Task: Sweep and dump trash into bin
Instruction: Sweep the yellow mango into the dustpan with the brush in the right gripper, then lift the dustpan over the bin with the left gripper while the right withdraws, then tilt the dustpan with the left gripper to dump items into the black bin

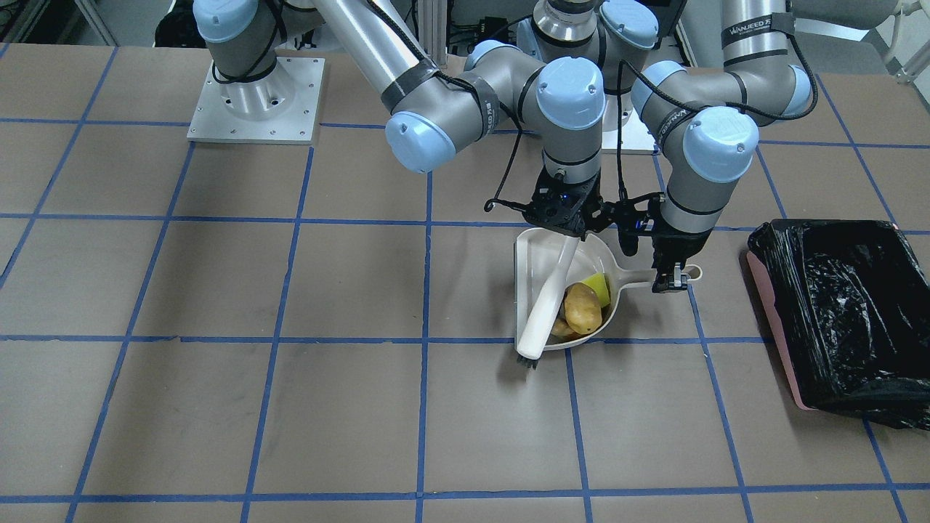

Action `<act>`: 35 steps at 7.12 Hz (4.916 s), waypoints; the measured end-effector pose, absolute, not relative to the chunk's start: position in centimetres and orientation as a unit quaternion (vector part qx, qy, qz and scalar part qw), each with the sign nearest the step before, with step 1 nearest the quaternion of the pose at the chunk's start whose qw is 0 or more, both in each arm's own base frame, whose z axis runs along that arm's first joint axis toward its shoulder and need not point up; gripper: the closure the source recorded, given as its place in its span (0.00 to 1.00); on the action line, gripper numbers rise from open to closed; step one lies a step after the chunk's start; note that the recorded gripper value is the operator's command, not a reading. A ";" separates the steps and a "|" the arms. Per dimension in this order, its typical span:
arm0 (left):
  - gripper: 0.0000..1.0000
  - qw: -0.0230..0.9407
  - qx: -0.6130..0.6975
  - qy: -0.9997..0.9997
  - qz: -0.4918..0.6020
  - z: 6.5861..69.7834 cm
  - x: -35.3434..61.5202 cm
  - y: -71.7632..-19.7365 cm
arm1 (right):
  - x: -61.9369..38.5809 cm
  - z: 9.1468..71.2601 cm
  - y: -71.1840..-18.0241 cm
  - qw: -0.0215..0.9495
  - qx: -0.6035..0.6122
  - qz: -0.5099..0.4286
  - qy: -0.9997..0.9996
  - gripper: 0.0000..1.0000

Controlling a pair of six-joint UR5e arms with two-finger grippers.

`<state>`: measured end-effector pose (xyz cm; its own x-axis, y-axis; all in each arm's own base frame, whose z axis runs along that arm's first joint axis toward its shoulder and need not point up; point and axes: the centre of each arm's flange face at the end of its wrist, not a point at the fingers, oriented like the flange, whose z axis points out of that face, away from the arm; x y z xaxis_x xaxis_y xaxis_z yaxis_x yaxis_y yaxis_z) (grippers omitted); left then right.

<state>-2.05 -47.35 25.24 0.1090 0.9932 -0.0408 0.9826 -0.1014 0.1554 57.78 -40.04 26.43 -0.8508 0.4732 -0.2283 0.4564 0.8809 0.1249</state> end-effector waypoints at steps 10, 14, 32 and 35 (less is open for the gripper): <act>1.00 0.007 0.716 0.698 -0.014 24.8 0.6 -47.7 | 53.7 29.1 -38.9 -0.003 0.245 0.041 0.969 1.00; 1.00 -0.010 0.704 0.708 -0.052 27.2 3.7 -50.4 | 44.5 35.1 -43.5 -0.032 0.208 0.052 0.976 1.00; 1.00 0.327 0.742 0.504 0.297 45.3 37.0 -52.6 | -7.4 28.5 -57.3 0.010 0.053 0.057 0.997 1.00; 1.00 0.365 0.738 0.457 0.337 46.3 29.3 -55.5 | -7.4 26.4 -56.9 0.011 0.052 0.072 0.996 1.00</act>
